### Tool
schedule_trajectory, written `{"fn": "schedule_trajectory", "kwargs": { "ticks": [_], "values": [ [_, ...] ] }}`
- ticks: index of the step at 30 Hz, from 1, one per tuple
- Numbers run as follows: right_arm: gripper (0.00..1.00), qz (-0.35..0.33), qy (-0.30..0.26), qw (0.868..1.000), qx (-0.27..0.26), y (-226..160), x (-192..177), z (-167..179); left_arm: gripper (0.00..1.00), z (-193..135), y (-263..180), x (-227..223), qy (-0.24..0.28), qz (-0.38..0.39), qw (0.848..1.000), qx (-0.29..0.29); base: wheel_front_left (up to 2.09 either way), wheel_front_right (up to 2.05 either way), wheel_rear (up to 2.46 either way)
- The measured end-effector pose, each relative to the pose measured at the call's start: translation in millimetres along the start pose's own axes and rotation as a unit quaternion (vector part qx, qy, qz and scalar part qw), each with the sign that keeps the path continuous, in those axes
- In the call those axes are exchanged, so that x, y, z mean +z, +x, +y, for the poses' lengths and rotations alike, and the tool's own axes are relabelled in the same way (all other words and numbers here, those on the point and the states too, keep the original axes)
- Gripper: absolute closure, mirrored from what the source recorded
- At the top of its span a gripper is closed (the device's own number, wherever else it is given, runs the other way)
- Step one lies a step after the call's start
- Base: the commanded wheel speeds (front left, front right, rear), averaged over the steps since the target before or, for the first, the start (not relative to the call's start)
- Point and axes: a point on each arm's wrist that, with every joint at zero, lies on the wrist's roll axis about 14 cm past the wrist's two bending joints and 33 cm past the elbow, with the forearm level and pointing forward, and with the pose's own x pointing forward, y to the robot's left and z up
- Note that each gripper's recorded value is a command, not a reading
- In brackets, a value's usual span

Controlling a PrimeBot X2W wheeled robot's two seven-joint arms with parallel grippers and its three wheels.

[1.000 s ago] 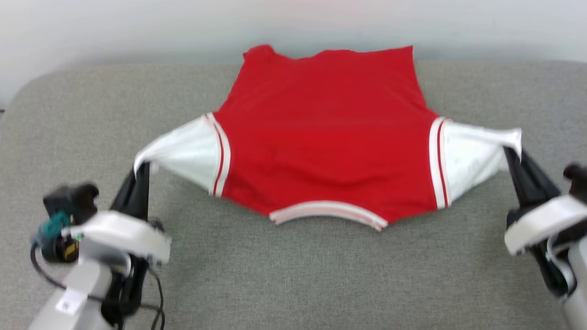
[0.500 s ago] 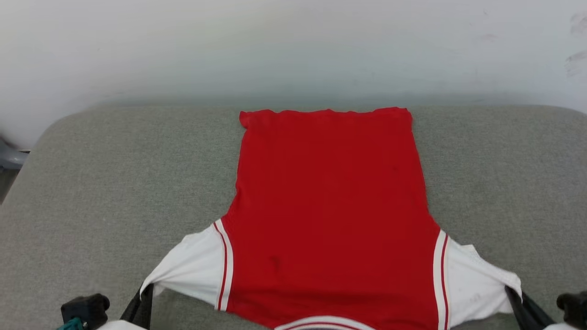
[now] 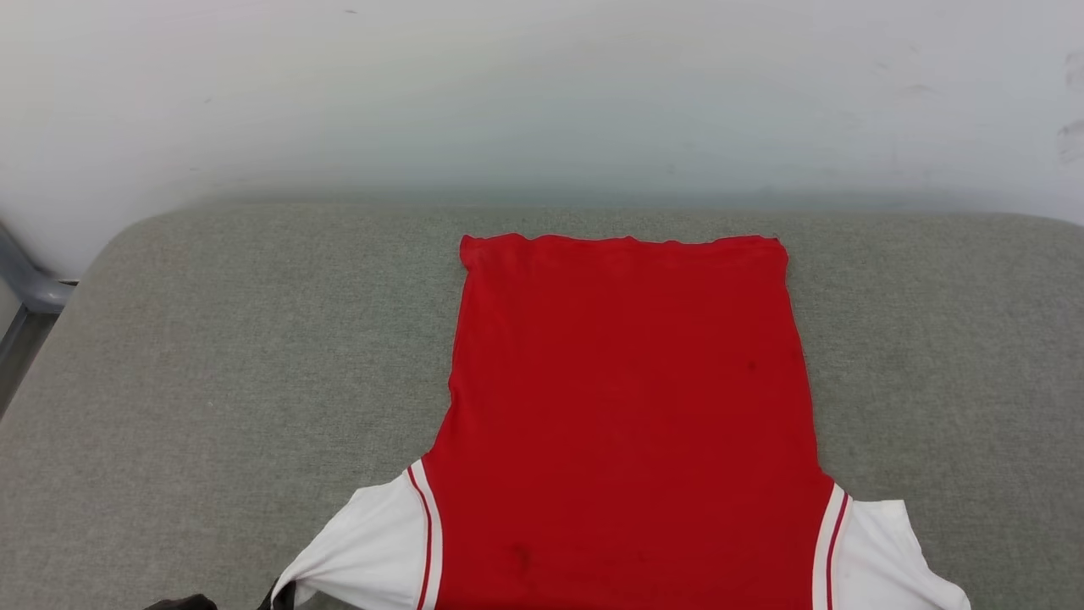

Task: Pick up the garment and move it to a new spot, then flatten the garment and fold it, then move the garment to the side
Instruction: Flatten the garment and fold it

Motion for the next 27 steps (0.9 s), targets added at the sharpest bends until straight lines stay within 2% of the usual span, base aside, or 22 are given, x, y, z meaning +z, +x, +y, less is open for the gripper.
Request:
{"fn": "schedule_trajectory", "kwargs": {
  "ticks": [1,2,5,10,14,19,23,27],
  "values": [
    [0.58,-0.001,0.000,1.000,0.003,1.4,1.8,2.0,1.00,-2.8,0.3,0.9,0.001,-0.002,1.000,-0.004,0.00,0.00,0.00],
    [0.00,-0.006,-0.002,1.000,0.005,3.4,5.9,3.5,1.00,-6.2,1.2,2.9,0.002,-0.005,1.000,-0.009,0.00,0.00,0.00],
    [0.00,-0.034,-0.013,0.999,0.013,12.1,26.6,7.3,1.00,-19.6,5.6,11.7,0.005,-0.019,0.999,-0.028,0.00,0.00,0.00],
    [0.00,-0.113,-0.026,0.993,0.010,28.1,88.3,0.3,1.00,-35.0,11.9,27.6,0.007,-0.043,0.998,-0.044,0.00,0.00,0.00],
    [0.00,-0.183,-0.049,0.982,0.012,40.6,152.6,-4.4,1.00,-45.9,18.7,42.4,0.010,-0.067,0.996,-0.051,0.00,0.00,0.00],
    [0.00,-0.242,-0.099,0.965,0.037,65.7,235.4,9.1,1.00,-57.2,29.8,50.6,0.007,-0.080,0.995,-0.056,0.00,0.00,0.00],
    [0.00,-0.248,-0.121,0.959,0.070,98.4,281.2,33.5,1.00,-65.7,42.3,52.9,0.004,-0.084,0.995,-0.060,0.00,0.00,0.00],
    [0.00,-0.191,-0.140,0.967,0.092,143.3,292.7,51.8,1.00,-71.8,55.7,49.3,-0.001,-0.080,0.995,-0.062,0.00,0.00,0.00]
  ]
}}
